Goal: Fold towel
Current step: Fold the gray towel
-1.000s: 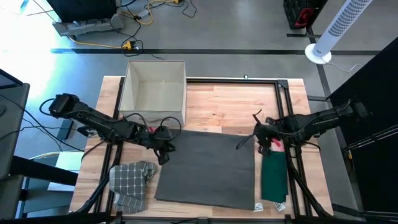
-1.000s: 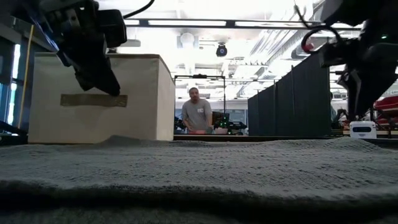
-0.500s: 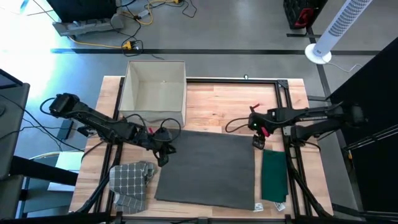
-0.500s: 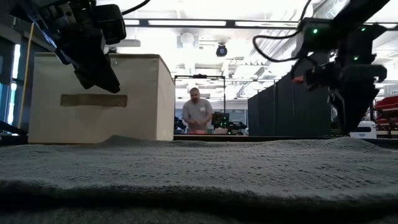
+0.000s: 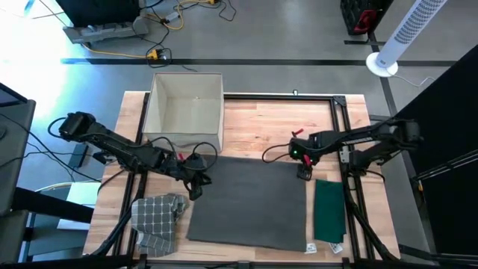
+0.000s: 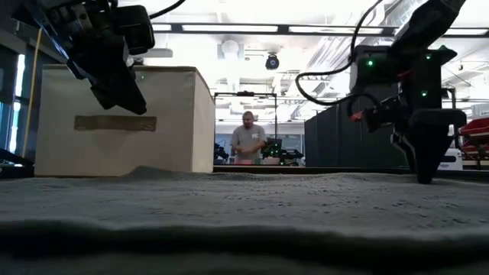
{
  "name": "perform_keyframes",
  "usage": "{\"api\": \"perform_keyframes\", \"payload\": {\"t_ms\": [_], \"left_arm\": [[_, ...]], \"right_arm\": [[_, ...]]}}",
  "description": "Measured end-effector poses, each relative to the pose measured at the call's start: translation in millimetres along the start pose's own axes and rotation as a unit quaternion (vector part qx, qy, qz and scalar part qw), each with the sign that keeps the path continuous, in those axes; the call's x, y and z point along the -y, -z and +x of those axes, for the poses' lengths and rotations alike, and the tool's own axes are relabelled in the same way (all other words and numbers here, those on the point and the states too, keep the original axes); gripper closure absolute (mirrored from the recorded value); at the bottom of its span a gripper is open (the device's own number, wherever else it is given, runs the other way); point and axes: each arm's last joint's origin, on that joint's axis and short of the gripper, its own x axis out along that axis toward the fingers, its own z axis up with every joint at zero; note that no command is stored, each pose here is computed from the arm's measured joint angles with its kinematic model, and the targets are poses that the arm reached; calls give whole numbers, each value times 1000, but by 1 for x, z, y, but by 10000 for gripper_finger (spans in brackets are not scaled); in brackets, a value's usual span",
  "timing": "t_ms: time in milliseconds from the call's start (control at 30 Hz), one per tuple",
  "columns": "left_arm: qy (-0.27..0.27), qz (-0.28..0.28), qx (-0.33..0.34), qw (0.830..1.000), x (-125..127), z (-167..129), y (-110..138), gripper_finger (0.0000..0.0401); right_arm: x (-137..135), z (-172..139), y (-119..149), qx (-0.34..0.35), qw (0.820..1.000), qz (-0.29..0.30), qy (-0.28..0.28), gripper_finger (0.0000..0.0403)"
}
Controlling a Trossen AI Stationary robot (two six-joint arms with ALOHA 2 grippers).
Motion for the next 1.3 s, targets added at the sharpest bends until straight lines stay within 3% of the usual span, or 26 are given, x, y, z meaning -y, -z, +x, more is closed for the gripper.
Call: {"api": "perform_keyframes", "payload": {"t_ms": [100, 167, 333, 433, 533, 767, 933, 1300], "left_arm": [[2, 1, -8, 1000, 0, 0, 1, 349], [-1, 2, -22, 1000, -1, 0, 3, 350], [-24, 41, -25, 999, -4, -1, 5, 350], [-98, 116, -34, 988, -12, -2, 10, 347], [-161, 155, -43, 974, -21, -1, 10, 334], [-202, 143, -67, 967, -35, 16, 10, 266], [-266, 126, -81, 952, -49, 29, 13, 220], [-272, 106, -107, 950, -69, 51, 11, 205]], "right_arm": [[-2, 0, -2, 12, 1000, -10, -4, 354], [-4, -1, -2, 19, 1000, -21, -10, 385], [-10, -3, 1, 18, 999, -36, -13, 390], [-12, -2, 2, 15, 999, -41, -17, 390], [-14, -2, 2, 15, 999, -42, -18, 390], [-14, -2, 2, 18, 999, -44, -17, 391], [-14, -2, 2, 20, 999, -47, -16, 391], [-14, -2, 2, 22, 998, -59, -14, 391]]}}
